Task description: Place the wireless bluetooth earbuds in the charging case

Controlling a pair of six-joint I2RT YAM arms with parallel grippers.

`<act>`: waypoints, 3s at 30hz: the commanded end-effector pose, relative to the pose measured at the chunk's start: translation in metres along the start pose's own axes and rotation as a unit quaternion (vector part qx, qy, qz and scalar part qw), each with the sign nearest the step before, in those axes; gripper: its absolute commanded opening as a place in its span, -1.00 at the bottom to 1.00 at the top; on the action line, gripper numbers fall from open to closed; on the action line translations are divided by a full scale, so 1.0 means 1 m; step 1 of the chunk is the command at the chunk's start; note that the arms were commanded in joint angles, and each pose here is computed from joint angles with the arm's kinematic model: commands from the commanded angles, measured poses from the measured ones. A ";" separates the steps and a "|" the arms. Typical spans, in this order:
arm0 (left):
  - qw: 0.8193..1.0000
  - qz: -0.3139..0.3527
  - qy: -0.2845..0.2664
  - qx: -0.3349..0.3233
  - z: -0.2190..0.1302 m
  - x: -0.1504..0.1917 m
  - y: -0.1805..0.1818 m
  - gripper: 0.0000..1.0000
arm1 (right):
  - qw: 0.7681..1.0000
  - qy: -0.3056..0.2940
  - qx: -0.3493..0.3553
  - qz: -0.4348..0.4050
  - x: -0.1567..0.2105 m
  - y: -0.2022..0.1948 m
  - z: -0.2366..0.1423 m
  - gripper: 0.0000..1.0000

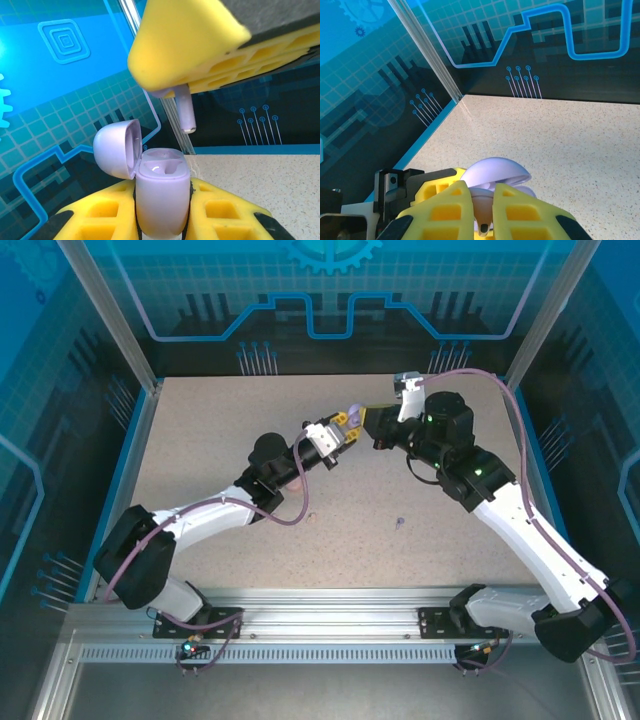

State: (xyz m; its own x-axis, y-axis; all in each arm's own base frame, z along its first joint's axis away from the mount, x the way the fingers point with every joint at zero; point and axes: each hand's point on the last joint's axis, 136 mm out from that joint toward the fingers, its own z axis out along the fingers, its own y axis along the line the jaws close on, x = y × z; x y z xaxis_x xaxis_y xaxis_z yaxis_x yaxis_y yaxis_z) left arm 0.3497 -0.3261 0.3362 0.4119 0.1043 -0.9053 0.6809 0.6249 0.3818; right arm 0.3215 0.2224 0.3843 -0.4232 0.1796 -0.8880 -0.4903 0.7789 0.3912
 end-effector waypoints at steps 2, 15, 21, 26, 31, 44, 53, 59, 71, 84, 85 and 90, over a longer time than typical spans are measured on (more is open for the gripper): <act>0.999 -0.002 -0.039 -0.007 -0.002 -0.034 0.007 -1.00 | 1.000 -0.008 -0.001 0.002 0.000 0.002 0.005 -0.78; 0.999 -0.010 -0.042 0.002 -0.002 -0.038 0.001 -1.00 | 1.000 0.001 0.003 0.001 0.005 -0.001 0.012 -0.81; 0.999 -0.014 -0.044 0.001 -0.001 -0.040 0.002 -1.00 | 1.000 0.018 0.000 -0.006 0.015 -0.002 0.017 -0.85; 0.999 -0.019 -0.049 -0.001 -0.002 -0.044 0.003 -1.00 | 1.000 0.029 0.003 -0.011 0.025 -0.005 0.019 -0.85; 0.999 -0.019 -0.047 -0.004 -0.001 -0.043 0.004 -1.00 | 0.999 0.034 -0.002 -0.024 0.031 -0.005 0.016 -0.87; 0.998 -0.024 -0.050 -0.006 0.001 -0.046 0.006 -1.00 | 0.994 0.082 -0.044 -0.060 0.053 0.005 0.018 -0.91; 0.998 -0.037 -0.044 -0.007 0.001 -0.041 0.006 -1.00 | 0.992 0.104 -0.034 -0.058 0.062 0.000 0.023 -0.71; 0.998 -0.051 -0.026 -0.004 0.003 -0.024 0.001 -1.00 | 0.995 0.083 -0.029 -0.041 0.036 0.006 0.012 -0.08; 0.997 -0.076 -0.008 -0.005 0.000 -0.005 -0.005 -1.00 | 0.998 0.022 -0.046 0.028 -0.017 0.014 -0.022 0.50; 0.996 -0.082 -0.005 -0.023 -0.011 -0.007 0.001 -1.00 | 0.975 0.076 0.170 0.117 0.030 -0.085 -0.045 0.54; 0.996 -0.083 -0.004 -0.025 -0.013 -0.007 0.001 -1.00 | 0.968 0.095 0.197 0.120 0.044 -0.097 -0.047 0.54; 0.995 -0.089 -0.005 -0.035 -0.027 -0.009 0.002 -1.00 | 0.919 0.204 0.297 0.157 0.131 -0.144 -0.049 0.51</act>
State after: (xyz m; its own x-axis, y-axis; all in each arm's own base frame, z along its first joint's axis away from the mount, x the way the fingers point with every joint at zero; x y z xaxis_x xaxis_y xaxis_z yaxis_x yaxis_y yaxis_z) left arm 0.3414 -0.3154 0.3184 0.2620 0.0344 -0.9645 0.7170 0.6619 0.2184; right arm 0.3166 0.1321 0.2876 -0.6849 0.2845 -0.6708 -0.0317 0.9081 0.4176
